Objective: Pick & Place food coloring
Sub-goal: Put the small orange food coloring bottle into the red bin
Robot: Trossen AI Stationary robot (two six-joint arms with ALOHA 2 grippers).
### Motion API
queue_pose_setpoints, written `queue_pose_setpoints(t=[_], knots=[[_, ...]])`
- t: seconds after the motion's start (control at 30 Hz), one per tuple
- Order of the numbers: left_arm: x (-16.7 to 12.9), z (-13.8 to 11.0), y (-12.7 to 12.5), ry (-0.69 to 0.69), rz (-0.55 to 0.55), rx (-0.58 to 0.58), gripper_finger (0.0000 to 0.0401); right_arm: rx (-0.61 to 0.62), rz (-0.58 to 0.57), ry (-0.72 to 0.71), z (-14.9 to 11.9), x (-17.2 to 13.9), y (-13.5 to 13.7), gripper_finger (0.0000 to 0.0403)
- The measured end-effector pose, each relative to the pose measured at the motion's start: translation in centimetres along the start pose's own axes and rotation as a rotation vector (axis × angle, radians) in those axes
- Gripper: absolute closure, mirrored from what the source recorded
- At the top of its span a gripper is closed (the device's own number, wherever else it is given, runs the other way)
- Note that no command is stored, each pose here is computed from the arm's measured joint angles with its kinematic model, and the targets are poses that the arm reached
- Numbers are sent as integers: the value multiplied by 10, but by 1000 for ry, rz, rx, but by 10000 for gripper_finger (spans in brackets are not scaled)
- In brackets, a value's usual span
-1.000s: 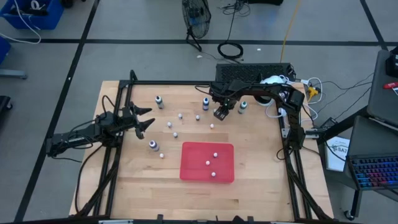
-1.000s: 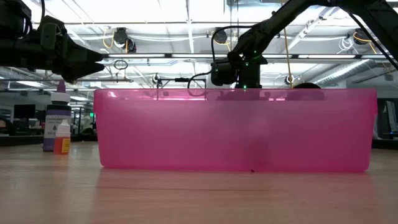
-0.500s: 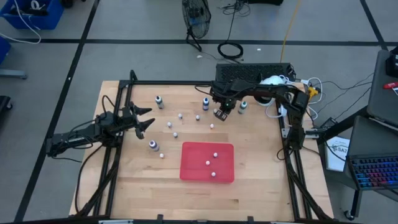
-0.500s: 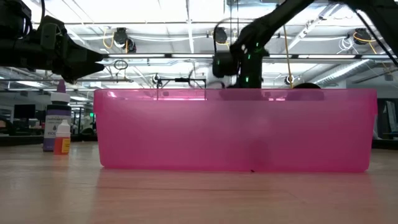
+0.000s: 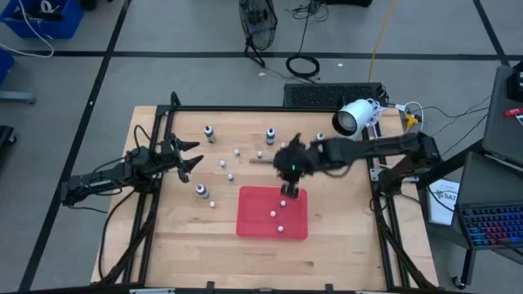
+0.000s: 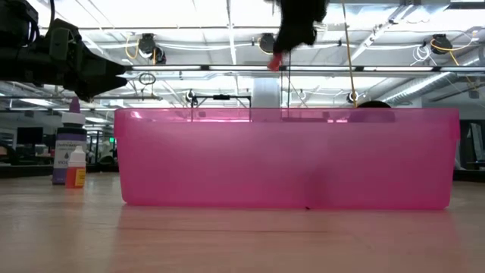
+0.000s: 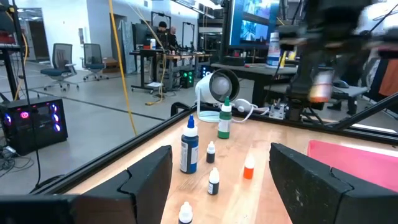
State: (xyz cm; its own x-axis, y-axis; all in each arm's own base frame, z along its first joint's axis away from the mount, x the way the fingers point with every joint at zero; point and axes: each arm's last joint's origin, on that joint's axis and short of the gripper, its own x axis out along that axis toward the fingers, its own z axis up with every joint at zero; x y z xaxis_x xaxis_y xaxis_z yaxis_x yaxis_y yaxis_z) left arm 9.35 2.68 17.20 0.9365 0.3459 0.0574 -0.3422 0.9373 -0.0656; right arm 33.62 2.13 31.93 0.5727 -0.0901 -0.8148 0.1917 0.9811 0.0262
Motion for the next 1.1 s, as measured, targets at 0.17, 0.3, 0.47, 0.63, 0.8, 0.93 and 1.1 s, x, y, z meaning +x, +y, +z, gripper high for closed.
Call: queue_pose_setpoints(t=[0.17, 0.3, 0.47, 0.63, 0.8, 0.93, 1.1], knots=[[0, 0, 0, 0, 0, 0, 132, -99, 29, 30, 15, 4, 51, 354], [0, 0, 0, 0, 0, 0, 132, -179, 21, 123, 32, 23, 73, 354], [0, 0, 0, 0, 0, 0, 132, -286, 32, 267, 33, 62, 82, 354], [0, 0, 0, 0, 0, 0, 132, -298, 42, 391, 17, 106, 75, 354], [0, 0, 0, 0, 0, 0, 132, -308, 32, 426, -3, 139, 64, 354], [0, 0, 0, 0, 0, 0, 132, -316, 23, 465, -19, 154, 57, 354], [0, 0, 0, 0, 0, 0, 132, -315, 20, 473, -30, 166, 50, 354]])
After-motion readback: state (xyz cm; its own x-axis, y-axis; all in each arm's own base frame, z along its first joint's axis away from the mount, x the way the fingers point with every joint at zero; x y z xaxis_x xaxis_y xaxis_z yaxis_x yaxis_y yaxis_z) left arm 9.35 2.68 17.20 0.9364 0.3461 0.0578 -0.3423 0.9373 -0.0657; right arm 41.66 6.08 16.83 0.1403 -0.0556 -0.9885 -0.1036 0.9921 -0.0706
